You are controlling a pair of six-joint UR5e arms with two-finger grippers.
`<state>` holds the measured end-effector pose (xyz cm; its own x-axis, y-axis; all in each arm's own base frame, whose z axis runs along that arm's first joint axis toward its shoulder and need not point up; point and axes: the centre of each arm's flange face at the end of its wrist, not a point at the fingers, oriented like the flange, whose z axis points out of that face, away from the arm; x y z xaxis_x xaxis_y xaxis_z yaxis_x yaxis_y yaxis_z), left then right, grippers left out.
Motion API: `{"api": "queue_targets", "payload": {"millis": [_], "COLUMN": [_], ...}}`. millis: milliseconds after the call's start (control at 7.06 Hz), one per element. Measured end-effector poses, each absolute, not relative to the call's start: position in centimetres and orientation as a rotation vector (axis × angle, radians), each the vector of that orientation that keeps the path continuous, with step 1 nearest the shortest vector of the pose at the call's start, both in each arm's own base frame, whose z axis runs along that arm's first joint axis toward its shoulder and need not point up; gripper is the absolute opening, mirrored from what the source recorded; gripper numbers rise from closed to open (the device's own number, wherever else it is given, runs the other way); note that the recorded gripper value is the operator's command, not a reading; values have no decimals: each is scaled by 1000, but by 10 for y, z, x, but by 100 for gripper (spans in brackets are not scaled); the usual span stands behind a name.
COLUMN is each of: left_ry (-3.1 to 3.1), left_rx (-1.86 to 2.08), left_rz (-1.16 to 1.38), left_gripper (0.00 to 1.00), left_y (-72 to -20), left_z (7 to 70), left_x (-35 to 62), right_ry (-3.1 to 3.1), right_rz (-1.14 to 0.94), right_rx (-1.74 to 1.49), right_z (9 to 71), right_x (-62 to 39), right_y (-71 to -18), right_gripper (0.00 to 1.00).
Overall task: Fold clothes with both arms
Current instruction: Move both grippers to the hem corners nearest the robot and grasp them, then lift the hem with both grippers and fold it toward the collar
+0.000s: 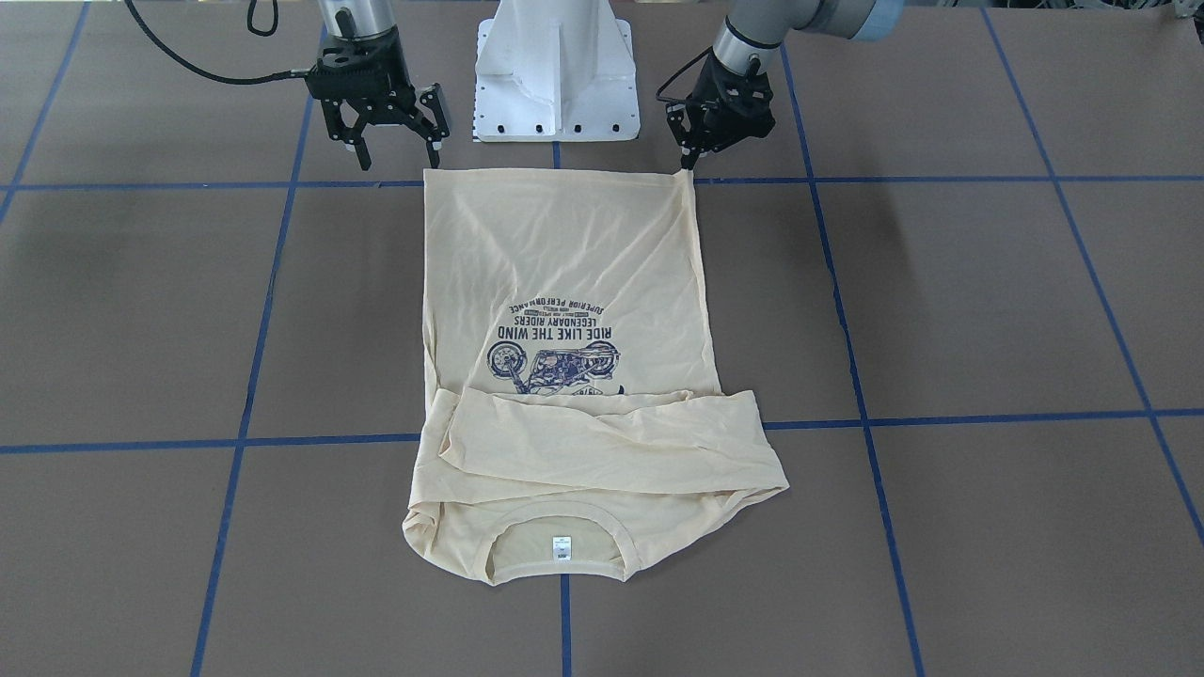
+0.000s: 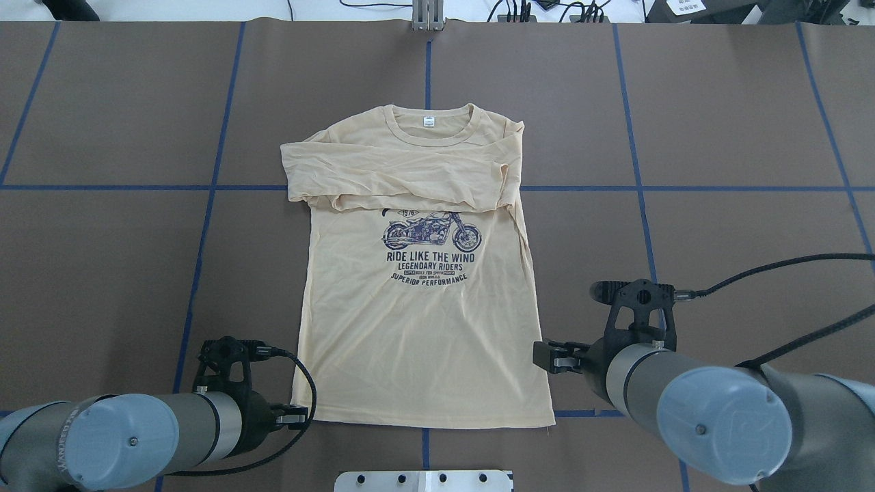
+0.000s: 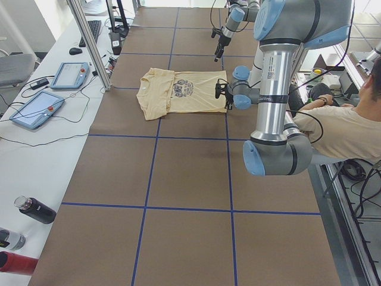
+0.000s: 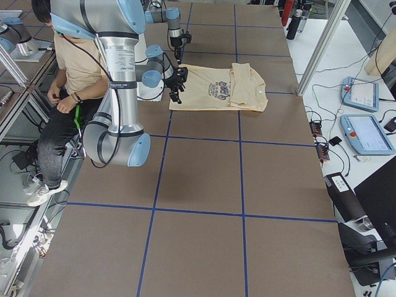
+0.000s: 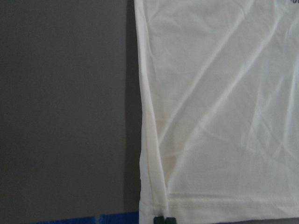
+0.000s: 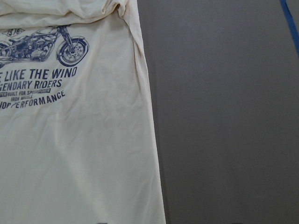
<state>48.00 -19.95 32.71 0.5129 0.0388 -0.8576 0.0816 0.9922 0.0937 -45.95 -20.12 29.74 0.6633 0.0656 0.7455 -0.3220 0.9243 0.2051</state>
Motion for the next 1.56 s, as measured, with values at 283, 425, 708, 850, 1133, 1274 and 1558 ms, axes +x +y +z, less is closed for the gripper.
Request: {"api": "queue_targets", "payload": {"millis": [283,425,708,850,1133,1274,1558], "left_ry": [1033,1033,1033,1033,1032,1031,1031], "left_rx": [127,126,124,124,124,124,124], "left_rz": [-28,-30,-33,-34,-34,-33,-33], "left_gripper": [0,0,0,0,0,0,0], "left_y": [-199,-199,-199,-199,-199,-199,-199], "left_z": [327,327,327,327,328,328,328], "left_x": [480,480,480,480,480,480,480], "right_ry": [-816,-810,-796,-791,-788,-786,-779], "right_rz": [225,215,201,196,189,187,180], "right_rx": [346,347,348,347,350,350,350], "right_z": [317,323,331,334,336,337,340], "right_x": [-489,-497,-505,-507,-509,-510,-514], "right_y": [-171,-161,-153,-150,-146,-145,-141], "right_gripper": [51,50,50,49,44,44,44]}}
